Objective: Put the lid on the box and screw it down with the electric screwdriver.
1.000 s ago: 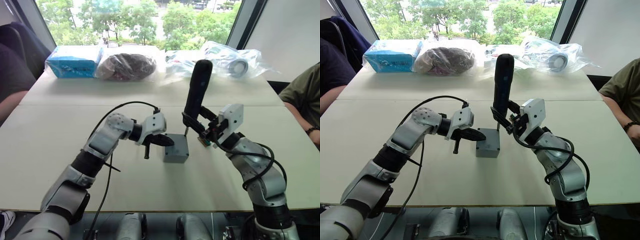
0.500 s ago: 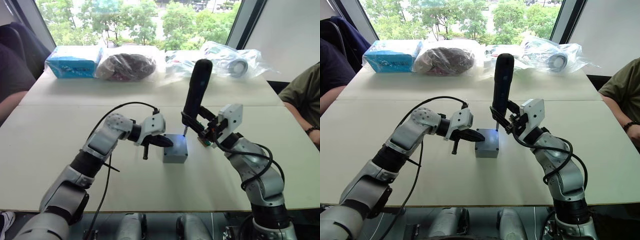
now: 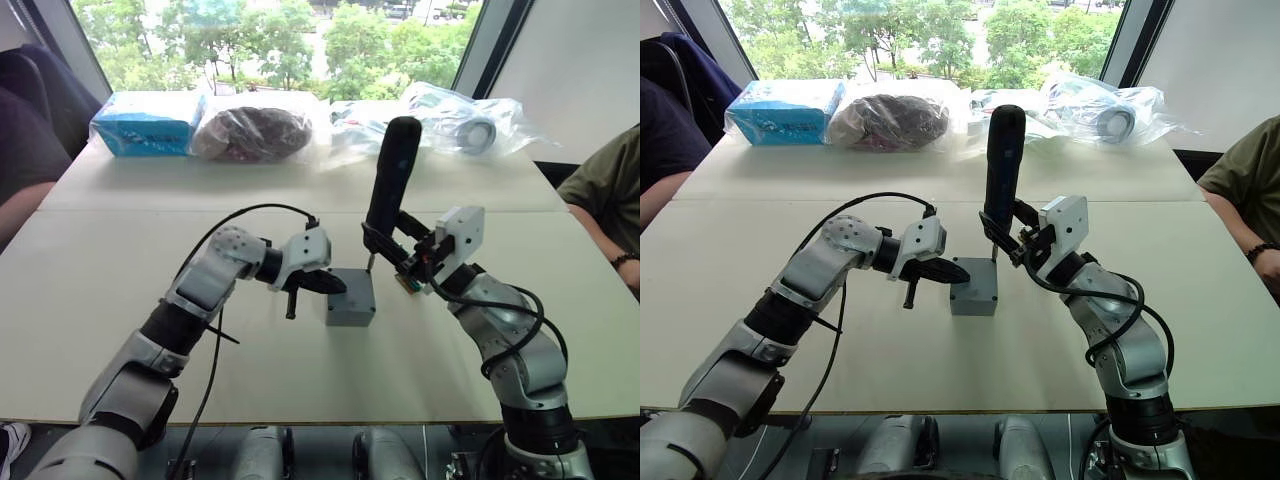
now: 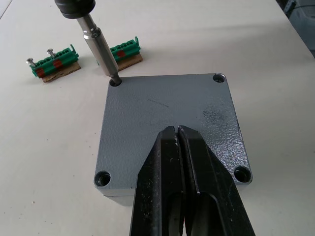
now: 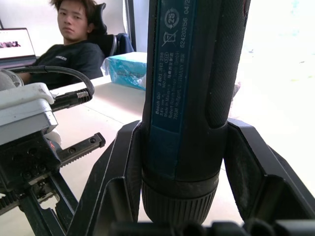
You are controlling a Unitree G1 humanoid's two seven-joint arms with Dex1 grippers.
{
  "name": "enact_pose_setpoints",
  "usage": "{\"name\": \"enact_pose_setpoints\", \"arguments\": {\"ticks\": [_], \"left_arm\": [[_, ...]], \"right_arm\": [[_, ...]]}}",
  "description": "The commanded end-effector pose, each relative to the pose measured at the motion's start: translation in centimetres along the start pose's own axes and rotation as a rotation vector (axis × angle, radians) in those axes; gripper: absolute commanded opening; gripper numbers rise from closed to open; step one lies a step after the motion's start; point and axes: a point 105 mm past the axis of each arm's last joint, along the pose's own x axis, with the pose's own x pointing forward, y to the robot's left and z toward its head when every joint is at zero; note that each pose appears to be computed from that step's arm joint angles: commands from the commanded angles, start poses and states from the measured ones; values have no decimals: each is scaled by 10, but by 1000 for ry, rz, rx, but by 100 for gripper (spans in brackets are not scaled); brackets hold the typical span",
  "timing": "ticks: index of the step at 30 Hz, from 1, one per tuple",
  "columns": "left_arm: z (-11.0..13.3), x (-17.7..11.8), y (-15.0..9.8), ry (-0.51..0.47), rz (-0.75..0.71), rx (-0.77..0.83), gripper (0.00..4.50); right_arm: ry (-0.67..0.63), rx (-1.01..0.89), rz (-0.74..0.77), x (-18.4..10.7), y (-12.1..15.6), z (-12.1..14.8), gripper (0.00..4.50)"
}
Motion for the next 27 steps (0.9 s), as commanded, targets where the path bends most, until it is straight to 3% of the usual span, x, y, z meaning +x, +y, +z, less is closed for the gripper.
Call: {"name": "enact_pose_setpoints", "arguments": {"ticks": [1,6,9,13,17,22,27], "left_arm": [[-13,-3,-2,52,0,-17,0],[-11,-17,-4,46,15,-7,0],[12,-33,-1,-53,40,-43,0],[43,-50,-7,-153,0,-70,0],[52,-55,-14,-137,-18,-29,0],[47,-49,-22,-109,-33,-22,0],[45,-42,-26,-151,-18,-76,0]], "right_arm": [[-80,49,23,4,-7,39,183],[-184,74,53,3,-23,108,183],[-73,136,-8,-5,-54,127,183],[314,210,-69,-33,-82,92,183],[661,372,-245,-75,-108,36,183],[863,475,-318,-105,-116,-5,183],[948,579,-330,-113,-118,-19,183]]}}
